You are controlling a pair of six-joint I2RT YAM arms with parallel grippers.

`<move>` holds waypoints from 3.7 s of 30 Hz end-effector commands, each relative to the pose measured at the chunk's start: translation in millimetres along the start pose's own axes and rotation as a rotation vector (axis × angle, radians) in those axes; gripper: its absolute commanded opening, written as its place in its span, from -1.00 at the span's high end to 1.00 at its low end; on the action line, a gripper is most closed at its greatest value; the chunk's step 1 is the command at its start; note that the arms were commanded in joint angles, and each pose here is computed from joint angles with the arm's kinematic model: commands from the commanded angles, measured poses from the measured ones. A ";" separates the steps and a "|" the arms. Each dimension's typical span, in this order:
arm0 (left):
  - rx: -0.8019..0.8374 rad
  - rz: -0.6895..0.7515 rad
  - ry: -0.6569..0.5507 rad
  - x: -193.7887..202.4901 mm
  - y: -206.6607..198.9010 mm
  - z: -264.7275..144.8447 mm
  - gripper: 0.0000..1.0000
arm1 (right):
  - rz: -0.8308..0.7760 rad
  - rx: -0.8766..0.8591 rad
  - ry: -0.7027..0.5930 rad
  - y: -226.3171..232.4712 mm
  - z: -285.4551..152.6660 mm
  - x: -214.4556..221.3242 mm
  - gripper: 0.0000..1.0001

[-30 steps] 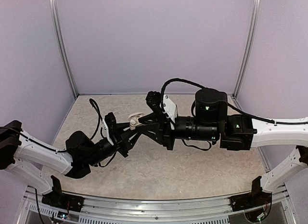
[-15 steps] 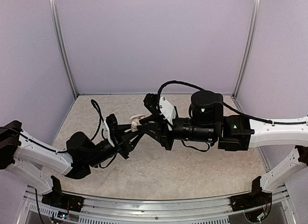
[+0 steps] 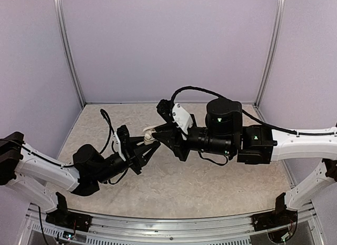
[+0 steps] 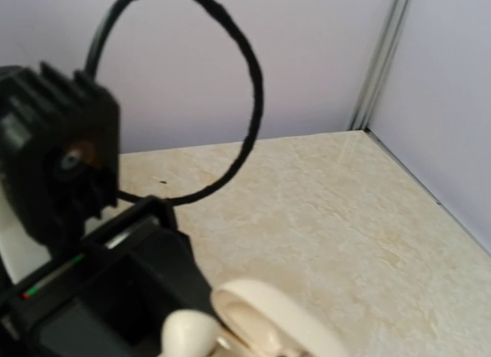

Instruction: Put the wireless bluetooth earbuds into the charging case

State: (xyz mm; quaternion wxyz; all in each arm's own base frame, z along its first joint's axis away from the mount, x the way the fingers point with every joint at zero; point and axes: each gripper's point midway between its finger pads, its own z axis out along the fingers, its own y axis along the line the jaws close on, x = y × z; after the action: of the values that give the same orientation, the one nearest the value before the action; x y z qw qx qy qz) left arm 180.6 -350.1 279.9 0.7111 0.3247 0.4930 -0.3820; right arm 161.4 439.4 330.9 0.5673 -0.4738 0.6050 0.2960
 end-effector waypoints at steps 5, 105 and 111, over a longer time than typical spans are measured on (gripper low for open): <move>-0.001 0.010 -0.049 -18.4 -0.8 5.6 0.88 | -0.013 -0.032 -0.040 2.1 -5.2 -12.0 0.59; 0.321 -0.027 -0.034 -26.9 -54.3 -15.0 0.89 | -0.060 -0.529 -0.010 49.8 -36.8 1.5 -0.21; 0.315 -0.034 -0.040 -28.1 -52.2 -14.3 0.89 | -0.065 -0.563 -0.017 54.6 -43.2 0.9 -0.17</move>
State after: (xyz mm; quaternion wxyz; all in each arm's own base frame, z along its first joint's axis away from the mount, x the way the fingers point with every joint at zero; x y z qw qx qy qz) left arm 123.4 -361.1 284.8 0.6434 0.4306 0.4301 -0.4644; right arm 102.9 426.5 312.4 0.4307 -0.6256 0.4964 0.4204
